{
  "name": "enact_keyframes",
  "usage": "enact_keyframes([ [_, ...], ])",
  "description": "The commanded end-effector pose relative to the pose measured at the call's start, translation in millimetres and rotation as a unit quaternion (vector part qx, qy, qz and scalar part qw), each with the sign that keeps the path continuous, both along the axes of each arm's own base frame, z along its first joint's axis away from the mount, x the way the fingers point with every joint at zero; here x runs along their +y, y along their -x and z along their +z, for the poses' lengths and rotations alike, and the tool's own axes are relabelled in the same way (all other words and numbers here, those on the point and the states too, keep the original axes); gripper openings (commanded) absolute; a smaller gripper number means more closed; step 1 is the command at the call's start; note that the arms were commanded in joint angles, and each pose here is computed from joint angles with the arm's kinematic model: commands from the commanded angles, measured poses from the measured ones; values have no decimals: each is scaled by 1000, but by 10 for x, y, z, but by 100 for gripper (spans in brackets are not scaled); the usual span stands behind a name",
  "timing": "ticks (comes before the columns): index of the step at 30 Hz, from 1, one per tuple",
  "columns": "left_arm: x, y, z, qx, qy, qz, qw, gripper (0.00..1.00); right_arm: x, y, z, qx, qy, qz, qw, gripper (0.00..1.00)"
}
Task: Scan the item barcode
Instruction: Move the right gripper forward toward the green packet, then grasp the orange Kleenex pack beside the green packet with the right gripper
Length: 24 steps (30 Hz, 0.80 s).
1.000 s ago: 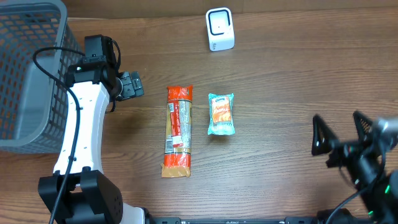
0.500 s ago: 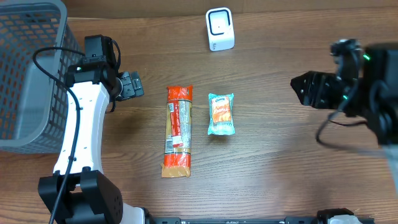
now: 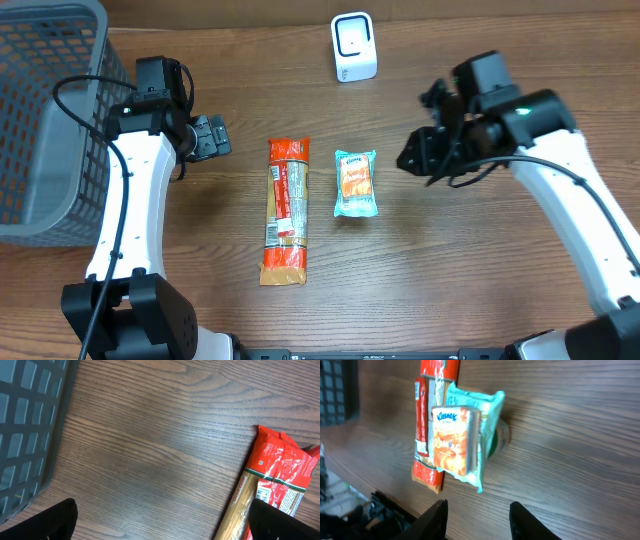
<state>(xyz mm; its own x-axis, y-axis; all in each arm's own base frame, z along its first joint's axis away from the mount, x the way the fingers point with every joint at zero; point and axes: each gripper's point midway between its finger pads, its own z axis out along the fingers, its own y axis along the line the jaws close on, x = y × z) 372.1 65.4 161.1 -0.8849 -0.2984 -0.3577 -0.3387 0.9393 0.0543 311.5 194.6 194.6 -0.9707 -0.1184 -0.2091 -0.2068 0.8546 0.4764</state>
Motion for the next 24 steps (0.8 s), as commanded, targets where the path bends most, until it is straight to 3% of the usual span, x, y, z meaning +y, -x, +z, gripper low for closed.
enact_keyframes([
  [1,22,16,-23,4,-4,-1,1000,100,120,-7,-90,1,8,7,1000,42],
  [24,20,16,-24,4,-4,-1,1000,100,498,-110,-670,13,40,33,999,42],
])
